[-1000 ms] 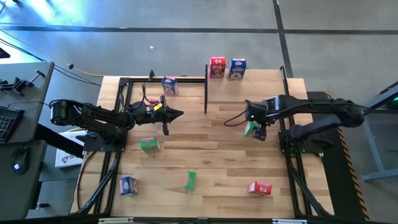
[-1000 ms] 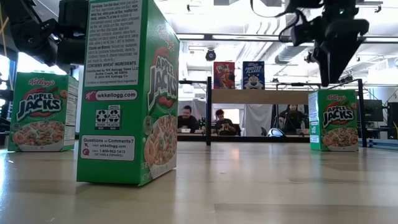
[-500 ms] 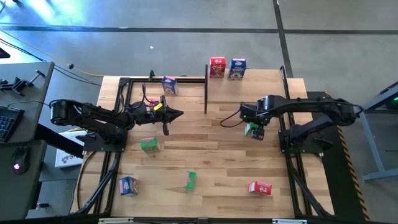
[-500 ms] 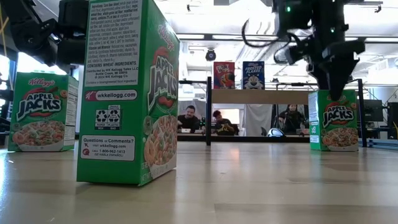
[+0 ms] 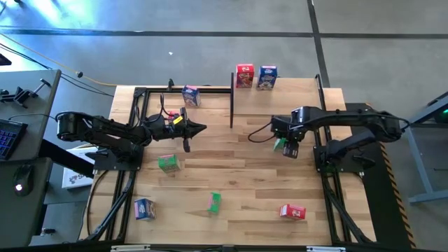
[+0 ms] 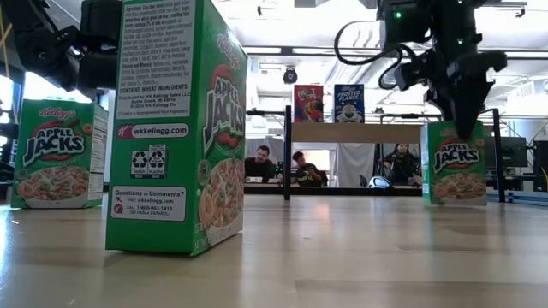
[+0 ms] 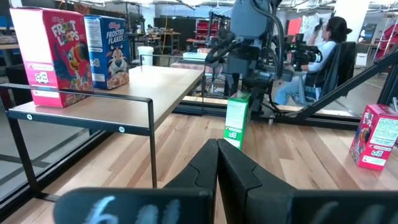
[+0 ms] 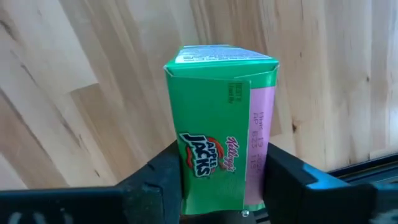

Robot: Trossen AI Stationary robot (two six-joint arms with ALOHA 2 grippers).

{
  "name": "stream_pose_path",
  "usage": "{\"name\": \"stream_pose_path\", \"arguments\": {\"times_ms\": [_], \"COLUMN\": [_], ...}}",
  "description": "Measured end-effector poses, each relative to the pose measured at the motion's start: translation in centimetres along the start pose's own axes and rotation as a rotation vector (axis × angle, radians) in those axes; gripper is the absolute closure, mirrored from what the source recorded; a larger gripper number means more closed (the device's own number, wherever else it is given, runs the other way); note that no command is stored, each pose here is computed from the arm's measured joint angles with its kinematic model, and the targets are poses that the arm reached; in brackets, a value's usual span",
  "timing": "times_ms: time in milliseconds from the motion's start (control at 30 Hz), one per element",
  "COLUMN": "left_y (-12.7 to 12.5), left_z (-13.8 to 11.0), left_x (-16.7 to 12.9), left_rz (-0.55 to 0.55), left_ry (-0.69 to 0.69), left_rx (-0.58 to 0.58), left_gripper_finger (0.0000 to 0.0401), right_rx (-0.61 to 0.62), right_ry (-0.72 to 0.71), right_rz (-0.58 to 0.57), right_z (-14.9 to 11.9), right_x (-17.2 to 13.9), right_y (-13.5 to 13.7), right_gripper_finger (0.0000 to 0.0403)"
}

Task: Stack cereal on shelf
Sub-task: Put the top right green cereal box on the shelf to the right of the blue cereal box

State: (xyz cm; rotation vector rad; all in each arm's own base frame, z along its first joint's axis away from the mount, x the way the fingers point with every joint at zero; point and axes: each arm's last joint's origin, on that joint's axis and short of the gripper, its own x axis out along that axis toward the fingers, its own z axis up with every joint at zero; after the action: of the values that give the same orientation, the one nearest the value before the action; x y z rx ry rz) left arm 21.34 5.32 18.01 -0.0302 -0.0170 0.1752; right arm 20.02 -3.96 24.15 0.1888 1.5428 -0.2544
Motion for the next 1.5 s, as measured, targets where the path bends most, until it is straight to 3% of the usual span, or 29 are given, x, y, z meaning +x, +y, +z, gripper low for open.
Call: {"name": "stream_pose_path", "arguments": {"times_ms": [133,300,500,633,833,1233,1500], "left_y": [0.0,0.0,0.0,0.0,-0.1,-0.1,-0.1], "left_z": [0.0,0.0,0.0,0.0,0.4,0.4,0.4], "left_x": [0.0,0.0,0.0,0.0,0.2,0.2,0.2], "left_rz": [0.001,0.002,0.002,0.001,-0.006,-0.011,-0.011], "left_ry": [0.000,0.000,-0.001,-0.002,-0.014,-0.013,-0.012], "left_rx": [0.000,0.000,0.000,0.000,-0.015,-0.015,-0.015], "left_gripper_finger": [0.0401,0.0401,0.0401,0.0401,0.0401,0.0401,0.0401], "right_rx": [-0.041,-0.086,-0.168,-0.161,-0.176,-0.212,-0.181], "right_ry": [-0.048,-0.165,-0.308,-0.320,-0.252,-0.050,-0.004], "right_rz": [0.001,-0.014,-0.177,-0.257,-0.290,-0.312,-0.342], "right_z": [0.6,1.1,0.6,-0.1,-0.3,3.3,4.3], "right_x": [-2.6,-8.1,-14.3,-16.3,-16.0,-12.7,-11.7], "right_y": [-0.1,-0.3,-1.3,-3.2,-6.0,-9.5,-10.5], "right_gripper_finger": [0.0251,0.0251,0.0251,0.0251,0.0251,0.0249,0.0200]}}
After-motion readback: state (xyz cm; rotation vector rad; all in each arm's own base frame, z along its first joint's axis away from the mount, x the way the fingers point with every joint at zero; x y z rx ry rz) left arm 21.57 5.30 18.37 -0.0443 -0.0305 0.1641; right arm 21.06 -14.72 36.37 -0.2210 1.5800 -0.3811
